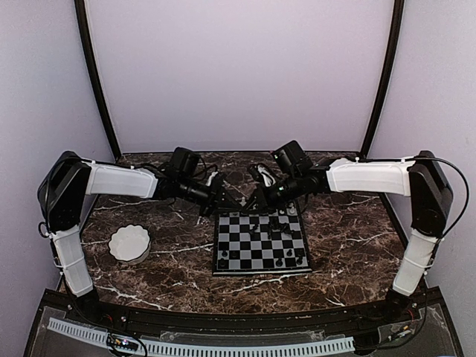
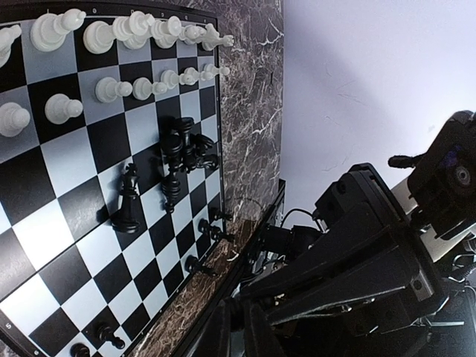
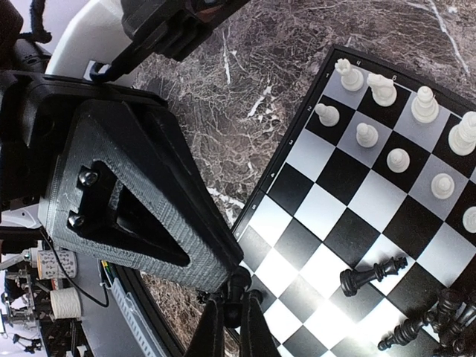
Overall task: Set up the chess pieces on the board
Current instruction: Pass from the left arm to the right, then place the pawn at c7.
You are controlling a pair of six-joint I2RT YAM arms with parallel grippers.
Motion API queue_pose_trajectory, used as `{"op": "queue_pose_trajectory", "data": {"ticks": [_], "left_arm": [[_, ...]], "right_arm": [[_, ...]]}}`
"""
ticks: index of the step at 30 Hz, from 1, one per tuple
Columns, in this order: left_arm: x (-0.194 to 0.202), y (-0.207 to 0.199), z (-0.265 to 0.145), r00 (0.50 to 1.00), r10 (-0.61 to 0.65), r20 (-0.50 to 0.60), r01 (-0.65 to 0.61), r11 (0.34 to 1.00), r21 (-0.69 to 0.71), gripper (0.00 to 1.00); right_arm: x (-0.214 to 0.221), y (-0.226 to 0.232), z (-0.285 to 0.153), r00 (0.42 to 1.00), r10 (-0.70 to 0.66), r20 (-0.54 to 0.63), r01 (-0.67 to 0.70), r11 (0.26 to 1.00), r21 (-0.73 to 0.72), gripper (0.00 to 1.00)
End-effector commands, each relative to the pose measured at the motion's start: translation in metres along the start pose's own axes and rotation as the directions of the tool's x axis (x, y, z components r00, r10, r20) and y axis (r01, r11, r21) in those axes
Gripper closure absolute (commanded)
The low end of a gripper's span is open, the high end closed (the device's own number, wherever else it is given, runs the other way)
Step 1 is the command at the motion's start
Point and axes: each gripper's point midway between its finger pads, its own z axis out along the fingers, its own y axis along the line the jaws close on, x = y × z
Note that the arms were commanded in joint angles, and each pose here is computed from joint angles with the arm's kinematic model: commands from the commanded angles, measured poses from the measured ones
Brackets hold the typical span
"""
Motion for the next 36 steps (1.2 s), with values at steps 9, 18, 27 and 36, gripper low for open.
{"op": "queue_pose_trajectory", "data": {"ticks": [9,18,27,36], "left_arm": [[-0.007,-0.029,-0.014,0.995,0.095,0.028,-0.096,0.995,0.02,0.61],[-0.022,-0.013,-0.048,0.979,0.158,0.131,-0.135,0.977,-0.167,0.02],[-0.057,-0.015,-0.136,0.853,0.45,0.263,-0.192,0.74,-0.644,0.01],[-0.076,0.027,-0.233,0.751,0.478,0.456,0.145,0.554,-0.82,0.07]], "right_arm": [[-0.005,-0.01,-0.01,0.998,-0.046,0.031,0.044,0.997,0.064,1.0],[0.025,-0.024,-0.017,0.973,-0.208,-0.101,0.226,0.944,0.239,1.0],[0.073,-0.027,-0.023,0.891,-0.339,-0.303,0.438,0.816,0.377,1.0],[0.105,-0.053,-0.048,0.877,-0.282,-0.39,0.453,0.757,0.472,1.0]]}}
